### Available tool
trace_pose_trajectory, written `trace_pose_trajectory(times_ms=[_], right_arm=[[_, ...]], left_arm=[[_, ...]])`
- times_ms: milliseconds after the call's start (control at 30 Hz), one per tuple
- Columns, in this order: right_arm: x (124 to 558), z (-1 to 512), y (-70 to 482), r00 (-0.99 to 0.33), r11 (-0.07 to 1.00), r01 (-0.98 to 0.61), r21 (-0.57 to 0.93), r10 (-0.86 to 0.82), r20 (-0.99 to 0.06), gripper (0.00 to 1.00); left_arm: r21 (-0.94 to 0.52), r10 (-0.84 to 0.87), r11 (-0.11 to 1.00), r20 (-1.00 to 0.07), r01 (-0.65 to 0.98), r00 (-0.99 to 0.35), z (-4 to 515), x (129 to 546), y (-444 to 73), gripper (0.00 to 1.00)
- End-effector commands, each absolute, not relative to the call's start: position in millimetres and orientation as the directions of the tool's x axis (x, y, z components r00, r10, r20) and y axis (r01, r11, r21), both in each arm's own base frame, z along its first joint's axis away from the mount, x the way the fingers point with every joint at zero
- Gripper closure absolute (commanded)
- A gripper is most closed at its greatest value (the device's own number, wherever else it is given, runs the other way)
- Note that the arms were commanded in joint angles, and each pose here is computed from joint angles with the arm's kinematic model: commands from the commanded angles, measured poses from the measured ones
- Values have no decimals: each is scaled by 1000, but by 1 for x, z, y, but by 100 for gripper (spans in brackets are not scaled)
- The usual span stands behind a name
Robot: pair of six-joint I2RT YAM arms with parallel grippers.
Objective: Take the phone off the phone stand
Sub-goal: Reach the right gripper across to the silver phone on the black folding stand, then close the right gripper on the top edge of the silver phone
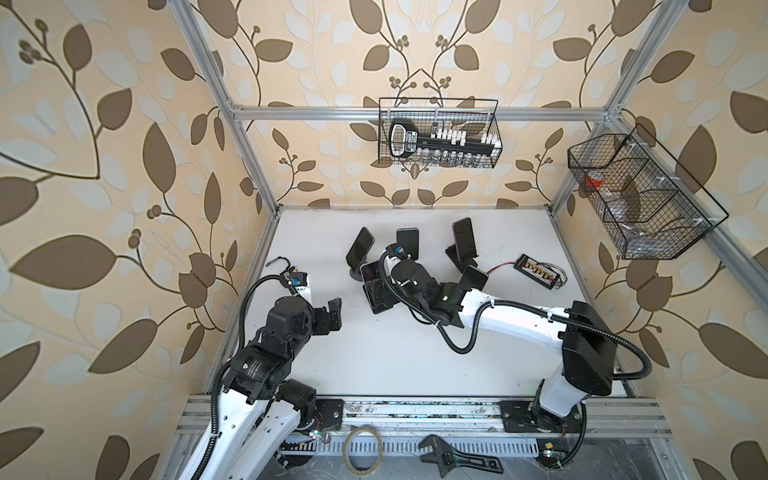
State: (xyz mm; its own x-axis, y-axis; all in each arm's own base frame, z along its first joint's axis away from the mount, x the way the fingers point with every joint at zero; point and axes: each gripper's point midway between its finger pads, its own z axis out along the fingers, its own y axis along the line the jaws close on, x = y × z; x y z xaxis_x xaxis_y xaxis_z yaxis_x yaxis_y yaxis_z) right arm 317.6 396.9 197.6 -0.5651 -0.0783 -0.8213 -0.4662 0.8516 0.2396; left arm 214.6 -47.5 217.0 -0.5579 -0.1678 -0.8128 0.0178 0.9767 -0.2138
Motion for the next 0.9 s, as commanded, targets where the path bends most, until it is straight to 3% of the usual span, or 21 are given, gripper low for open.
trace_pose_trajectory(times_ms=[0, 867], right_arm=[[329, 200, 401, -537, 873, -449, 192, -92, -838, 8], [357, 146, 417, -573, 918, -387, 88, -165, -803, 1]], left_arm=[[-228, -173, 973, -815, 32, -553, 218, 213, -51, 1], [-269, -69, 928, -802, 257, -593, 228, 198, -91, 1]])
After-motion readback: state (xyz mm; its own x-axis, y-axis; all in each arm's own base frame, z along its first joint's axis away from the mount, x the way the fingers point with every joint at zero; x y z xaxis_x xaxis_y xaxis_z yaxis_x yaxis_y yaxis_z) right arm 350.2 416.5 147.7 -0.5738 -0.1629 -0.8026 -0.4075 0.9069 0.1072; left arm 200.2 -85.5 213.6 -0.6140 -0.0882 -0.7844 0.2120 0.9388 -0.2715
